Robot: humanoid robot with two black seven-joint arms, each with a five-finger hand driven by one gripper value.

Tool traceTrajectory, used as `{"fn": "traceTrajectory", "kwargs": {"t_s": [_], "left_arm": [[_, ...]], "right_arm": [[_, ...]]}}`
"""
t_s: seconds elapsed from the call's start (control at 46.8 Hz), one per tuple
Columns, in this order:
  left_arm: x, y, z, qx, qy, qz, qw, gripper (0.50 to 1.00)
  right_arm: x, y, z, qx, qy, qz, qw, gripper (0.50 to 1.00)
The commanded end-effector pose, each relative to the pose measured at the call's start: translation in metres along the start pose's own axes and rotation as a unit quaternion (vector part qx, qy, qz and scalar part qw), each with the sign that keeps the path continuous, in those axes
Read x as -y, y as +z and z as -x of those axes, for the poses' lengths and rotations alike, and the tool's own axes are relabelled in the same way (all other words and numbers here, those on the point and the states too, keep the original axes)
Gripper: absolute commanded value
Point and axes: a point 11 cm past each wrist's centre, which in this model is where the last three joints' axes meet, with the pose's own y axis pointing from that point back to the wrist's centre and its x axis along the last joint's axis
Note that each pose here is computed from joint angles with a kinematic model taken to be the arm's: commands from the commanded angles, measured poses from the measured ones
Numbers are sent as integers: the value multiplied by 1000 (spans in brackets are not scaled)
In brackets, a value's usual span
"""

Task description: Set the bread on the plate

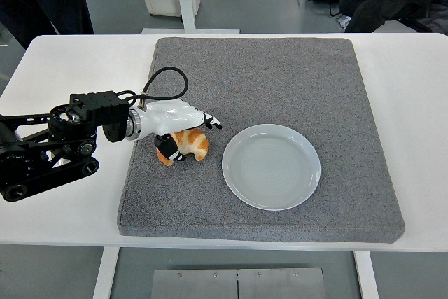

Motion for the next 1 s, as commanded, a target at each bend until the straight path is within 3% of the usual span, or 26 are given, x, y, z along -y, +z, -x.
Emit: {"fn": "traceTrajectory", "kwargs": {"t_s": [0.0, 0.128, 0.556, 0.983], "left_arm": [[0, 0, 1, -1, -1, 1, 1000, 619], [0, 0, 2, -2, -2, 0, 1000, 501], [0, -5, -11, 4, 8, -3, 1000, 500], [-13, 4, -106, 26, 78, 1, 997, 500]], "right_arm": [[0, 0, 0, 0, 0, 0, 1000, 1000], [0, 0, 0, 0, 0, 0, 1000, 1000], [0, 0, 0, 0, 0, 0, 1000, 1000], [0, 0, 0, 0, 0, 0, 1000, 1000]]}}
